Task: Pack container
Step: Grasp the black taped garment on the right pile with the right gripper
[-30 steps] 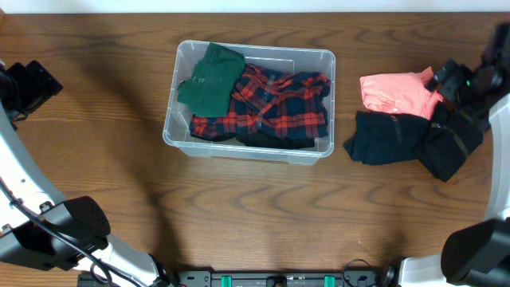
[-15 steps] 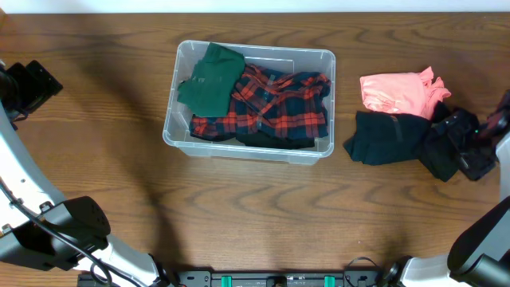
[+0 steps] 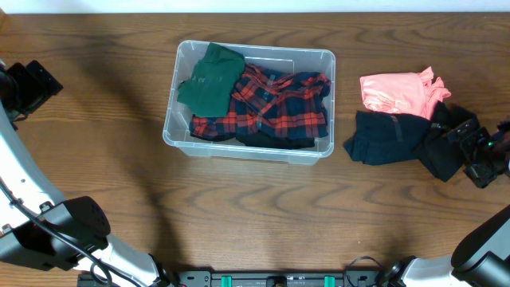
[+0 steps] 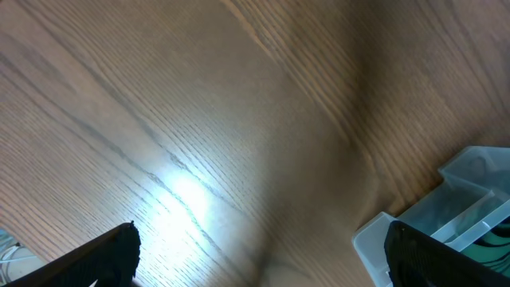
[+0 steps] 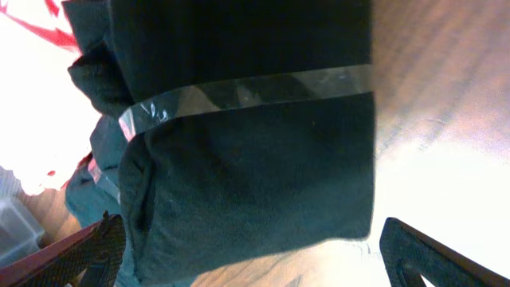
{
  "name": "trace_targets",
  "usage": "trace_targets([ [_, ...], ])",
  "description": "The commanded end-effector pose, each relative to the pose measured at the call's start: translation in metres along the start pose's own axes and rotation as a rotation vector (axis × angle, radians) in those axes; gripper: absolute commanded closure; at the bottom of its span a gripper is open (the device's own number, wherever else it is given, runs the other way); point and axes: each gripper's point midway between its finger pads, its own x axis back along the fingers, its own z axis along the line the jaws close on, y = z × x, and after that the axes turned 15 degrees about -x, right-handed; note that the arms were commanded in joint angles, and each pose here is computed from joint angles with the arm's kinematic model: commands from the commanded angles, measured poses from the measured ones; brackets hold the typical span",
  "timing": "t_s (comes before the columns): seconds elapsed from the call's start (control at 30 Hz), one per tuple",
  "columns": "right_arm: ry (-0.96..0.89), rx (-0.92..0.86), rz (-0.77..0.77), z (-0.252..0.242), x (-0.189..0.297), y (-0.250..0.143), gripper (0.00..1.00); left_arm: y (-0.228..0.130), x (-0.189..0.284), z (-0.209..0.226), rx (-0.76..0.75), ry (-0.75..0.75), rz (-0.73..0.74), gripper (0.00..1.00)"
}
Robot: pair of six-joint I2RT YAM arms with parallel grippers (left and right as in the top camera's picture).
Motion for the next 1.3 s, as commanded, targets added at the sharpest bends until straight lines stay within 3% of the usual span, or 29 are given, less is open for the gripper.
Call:
trace_targets([
  [0.0,0.084,0.099,0.063,-0.002,-0.01,-0.013,0.01,-0.001,-0.002,0.001,0.012,0.002,0.009,0.02],
  [0.7,0.07,0.126,-0.039,-0.027,-0.044,-0.01,0.16,-0.001,-0.002,0.001,0.012,0.002,0.009,0.02],
  [0.87,0.071,0.15,-0.048,-0.028,-0.045,-0.009,0.38,-0.001,-0.002,0.001,0.012,0.002,0.009,0.02],
  [1.13,0.074,0.154,-0.05,-0.026,-0.045,-0.01,0.98,-0.001,-0.002,0.001,0.012,0.002,0.009,0.02],
  [1.27,0.103,0.157,-0.028,-0.017,-0.045,-0.014,0.99,-0.001,-0.002,0.001,0.012,0.002,0.009,0.02],
])
